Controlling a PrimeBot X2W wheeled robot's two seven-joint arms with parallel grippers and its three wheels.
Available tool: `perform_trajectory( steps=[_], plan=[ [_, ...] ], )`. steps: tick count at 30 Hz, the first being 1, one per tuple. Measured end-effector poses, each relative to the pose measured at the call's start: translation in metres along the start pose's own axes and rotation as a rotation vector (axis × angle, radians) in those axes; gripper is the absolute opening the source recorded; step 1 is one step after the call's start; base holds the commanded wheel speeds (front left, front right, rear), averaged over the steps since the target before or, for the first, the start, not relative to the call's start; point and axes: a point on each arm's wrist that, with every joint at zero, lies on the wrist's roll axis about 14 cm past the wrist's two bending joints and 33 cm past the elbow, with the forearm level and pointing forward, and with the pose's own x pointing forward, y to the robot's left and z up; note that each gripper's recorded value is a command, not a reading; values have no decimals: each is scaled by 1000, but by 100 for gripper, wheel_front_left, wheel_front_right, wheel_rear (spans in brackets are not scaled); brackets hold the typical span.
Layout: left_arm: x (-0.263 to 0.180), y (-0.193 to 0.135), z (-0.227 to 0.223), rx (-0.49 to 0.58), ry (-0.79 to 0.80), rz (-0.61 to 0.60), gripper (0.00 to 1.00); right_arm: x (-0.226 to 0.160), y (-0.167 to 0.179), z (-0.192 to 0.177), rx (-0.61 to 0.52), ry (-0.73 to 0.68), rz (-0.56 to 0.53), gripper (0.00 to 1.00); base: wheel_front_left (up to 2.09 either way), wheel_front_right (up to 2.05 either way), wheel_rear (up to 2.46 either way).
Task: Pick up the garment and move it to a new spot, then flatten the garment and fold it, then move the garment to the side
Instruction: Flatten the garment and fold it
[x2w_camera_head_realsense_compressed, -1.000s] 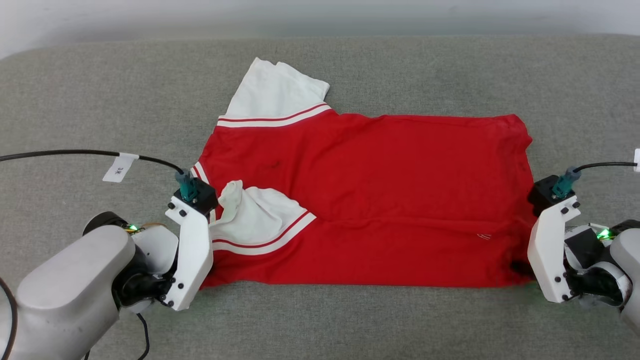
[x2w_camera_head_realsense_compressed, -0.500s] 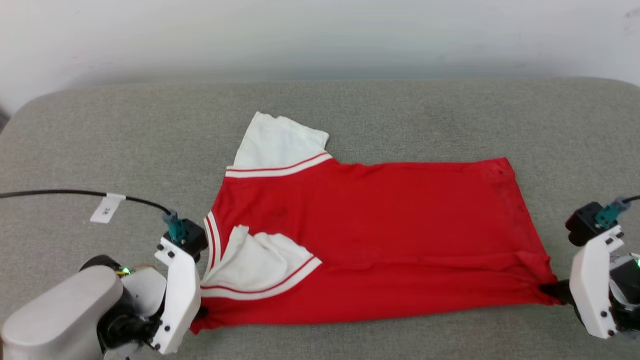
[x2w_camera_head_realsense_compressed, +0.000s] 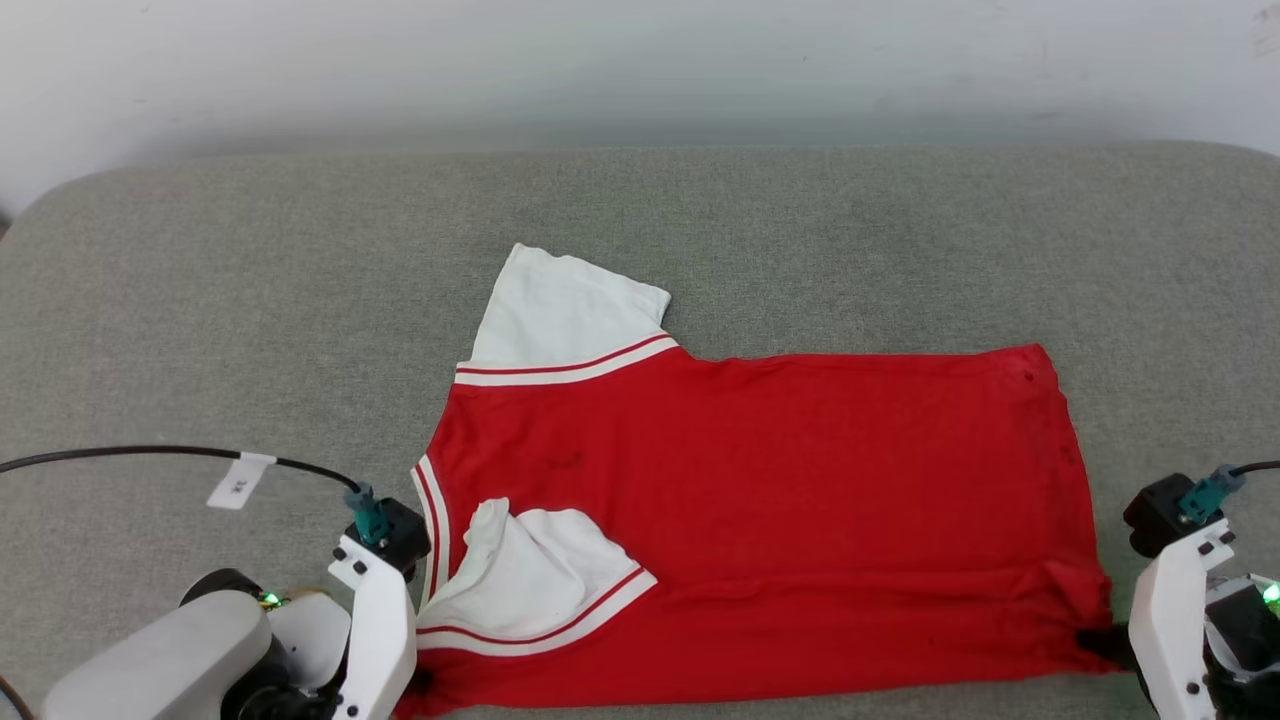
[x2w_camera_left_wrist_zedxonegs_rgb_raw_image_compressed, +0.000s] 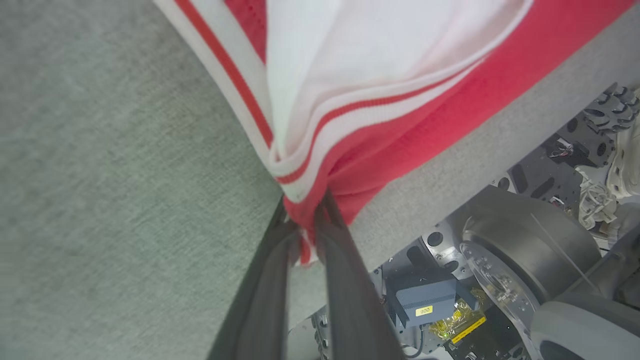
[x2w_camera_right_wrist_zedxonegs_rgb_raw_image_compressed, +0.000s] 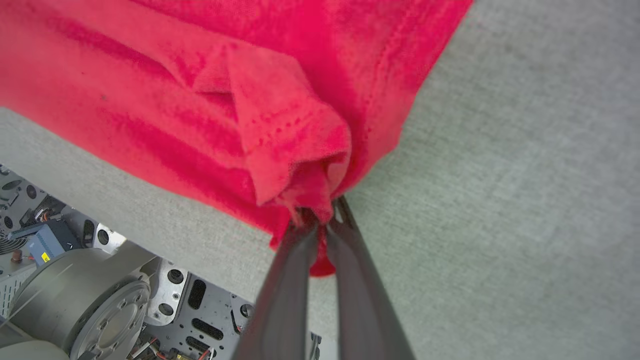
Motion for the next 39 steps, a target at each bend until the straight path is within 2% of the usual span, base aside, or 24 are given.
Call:
perform_trajectory(
  steps=[5, 7, 9, 13, 16, 21, 25, 31, 39],
  plan=[
    [-18, 14, 24, 3, -82, 43, 100, -8, -1, 32, 2, -155, -10, 100, 0, 0, 0],
    [-34, 26, 40, 9, -133, 84, 100, -19, 0, 56, 5, -265, -5, 100, 0, 0, 0],
    [-49, 35, 57, 17, -197, 113, 100, -35, 1, 84, -37, -400, -18, 100, 0, 0, 0],
    [-85, 54, 119, 85, -429, 217, 100, -71, -3, 131, -111, -654, -71, 100, 0, 0, 0],
    [-100, 68, 152, 125, -538, 291, 100, -94, -5, 159, -135, -840, -109, 100, 0, 0, 0],
    [-112, 83, 198, 130, -662, 347, 100, -118, 1, 179, -159, -1071, -171, 100, 0, 0, 0],
    [-107, 92, 227, 120, -688, 355, 100, -134, 5, 180, -122, -1226, -236, 100, 0, 0, 0],
    [-91, 103, 272, 80, -691, 335, 100, -141, 10, 171, -56, -1333, -315, 100, 0, 0, 0],
    [-36, 115, 295, 2, -482, 249, 100, -118, 10, 158, 45, -1294, -338, 100, 0, 0, 0]
  ],
)
